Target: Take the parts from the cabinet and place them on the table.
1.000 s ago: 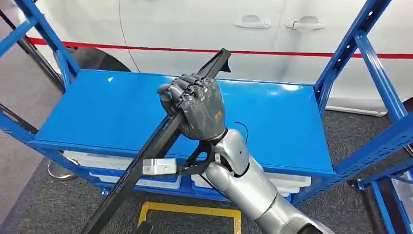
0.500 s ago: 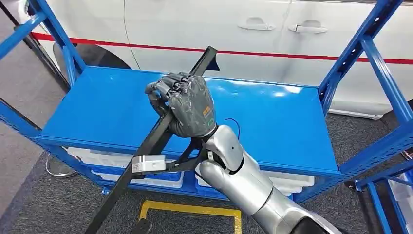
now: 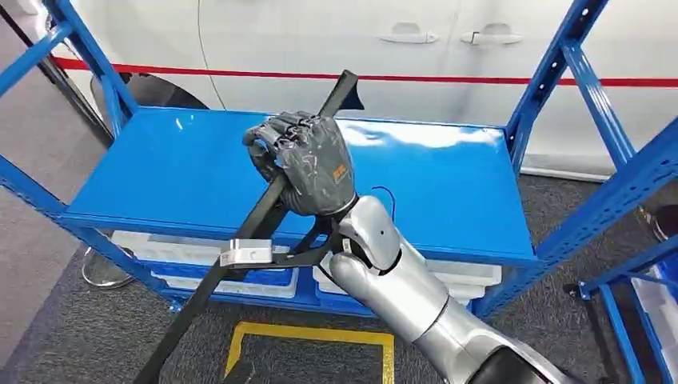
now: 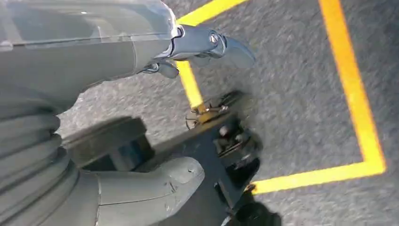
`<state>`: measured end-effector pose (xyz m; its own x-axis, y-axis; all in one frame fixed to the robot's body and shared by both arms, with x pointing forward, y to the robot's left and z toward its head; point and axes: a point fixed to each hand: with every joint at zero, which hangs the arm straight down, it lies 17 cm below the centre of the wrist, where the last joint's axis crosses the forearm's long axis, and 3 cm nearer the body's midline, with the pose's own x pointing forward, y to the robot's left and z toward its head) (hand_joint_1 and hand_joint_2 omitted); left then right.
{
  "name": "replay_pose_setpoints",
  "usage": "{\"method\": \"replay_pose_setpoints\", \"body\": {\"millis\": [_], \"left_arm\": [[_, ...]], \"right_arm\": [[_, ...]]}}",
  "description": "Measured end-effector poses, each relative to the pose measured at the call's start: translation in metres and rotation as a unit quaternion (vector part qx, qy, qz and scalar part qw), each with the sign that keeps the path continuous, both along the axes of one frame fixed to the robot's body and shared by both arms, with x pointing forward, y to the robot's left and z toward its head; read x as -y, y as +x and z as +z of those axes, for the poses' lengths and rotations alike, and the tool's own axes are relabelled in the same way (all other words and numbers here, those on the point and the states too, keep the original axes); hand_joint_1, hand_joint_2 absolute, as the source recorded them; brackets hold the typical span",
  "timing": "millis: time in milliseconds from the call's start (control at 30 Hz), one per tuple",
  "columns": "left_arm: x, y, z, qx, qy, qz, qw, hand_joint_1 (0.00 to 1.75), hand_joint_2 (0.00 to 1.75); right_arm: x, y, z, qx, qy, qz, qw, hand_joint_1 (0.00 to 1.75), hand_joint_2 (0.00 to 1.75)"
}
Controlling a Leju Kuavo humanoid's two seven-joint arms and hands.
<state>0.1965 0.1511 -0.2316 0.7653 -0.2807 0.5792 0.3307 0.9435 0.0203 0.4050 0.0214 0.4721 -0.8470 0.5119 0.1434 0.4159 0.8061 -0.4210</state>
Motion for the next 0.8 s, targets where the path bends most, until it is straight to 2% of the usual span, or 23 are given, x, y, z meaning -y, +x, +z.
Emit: {"method": "replay_pose_setpoints", "body": {"millis": [167,400,800], "left_arm": [[0.001,0.002,0.001,0.000,-0.007,-0.002,1.000,0.00,1.75],[0.000,0.014,0.005,0.009,-0.012,-0.001,1.000,0.00,1.75],[0.000,0.022,0.008,0.013,-0.010,-0.014,1.000,0.00,1.75]], "right_arm": [[-0.003,0.009,-0.004,-0.005,-0.012,-0.011,1.000,1.75,1.75],[-0.009,0.015,0.012,0.001,-0.010,-0.017,1.000,1.75,1.75],[0.001,0.034,0.018,-0.002,-0.008,-0.041,0.999,1.75,1.75]]}}
